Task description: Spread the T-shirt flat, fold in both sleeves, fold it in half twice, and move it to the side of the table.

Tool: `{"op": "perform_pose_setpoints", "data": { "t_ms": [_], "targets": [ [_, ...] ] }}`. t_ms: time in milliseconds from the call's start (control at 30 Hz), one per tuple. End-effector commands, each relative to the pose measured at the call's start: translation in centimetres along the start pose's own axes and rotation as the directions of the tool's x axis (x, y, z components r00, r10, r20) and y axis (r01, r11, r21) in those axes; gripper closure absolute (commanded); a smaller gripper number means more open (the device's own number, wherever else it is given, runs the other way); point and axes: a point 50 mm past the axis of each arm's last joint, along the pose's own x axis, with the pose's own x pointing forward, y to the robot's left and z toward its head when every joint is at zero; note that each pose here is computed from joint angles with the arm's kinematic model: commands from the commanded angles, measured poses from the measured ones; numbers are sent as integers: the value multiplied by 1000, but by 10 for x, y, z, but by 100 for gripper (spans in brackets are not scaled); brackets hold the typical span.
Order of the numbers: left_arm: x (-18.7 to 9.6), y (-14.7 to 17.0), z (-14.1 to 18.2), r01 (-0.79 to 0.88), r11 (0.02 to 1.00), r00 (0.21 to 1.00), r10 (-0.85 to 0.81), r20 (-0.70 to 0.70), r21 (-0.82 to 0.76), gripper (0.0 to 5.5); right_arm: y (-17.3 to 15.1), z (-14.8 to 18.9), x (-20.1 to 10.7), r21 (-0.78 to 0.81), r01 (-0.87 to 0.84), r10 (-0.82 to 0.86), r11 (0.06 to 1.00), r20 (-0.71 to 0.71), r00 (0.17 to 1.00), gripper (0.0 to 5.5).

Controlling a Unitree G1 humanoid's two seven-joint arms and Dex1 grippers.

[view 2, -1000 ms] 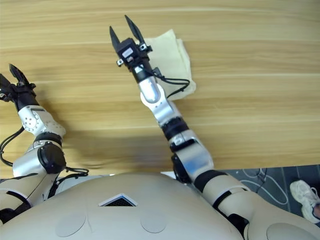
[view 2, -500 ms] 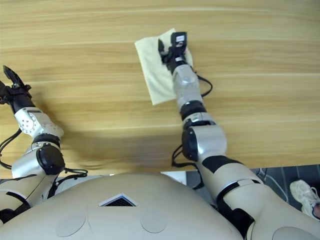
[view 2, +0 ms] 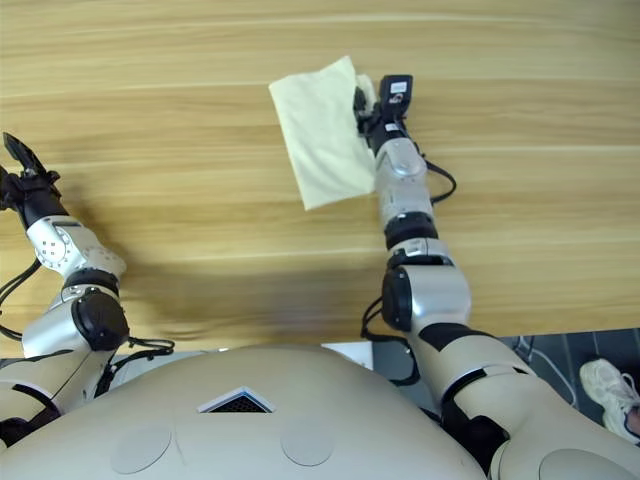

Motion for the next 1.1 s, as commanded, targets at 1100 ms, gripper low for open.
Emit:
{"op": "perform_pose_setpoints", "data": {
  "t_ms": [1100],
  "targets": [
    [-13,9,-6,-33,999,999,33,-20,14,285,64,19,-15,-190,-338,372,922,187,909,308]
  ]
}}
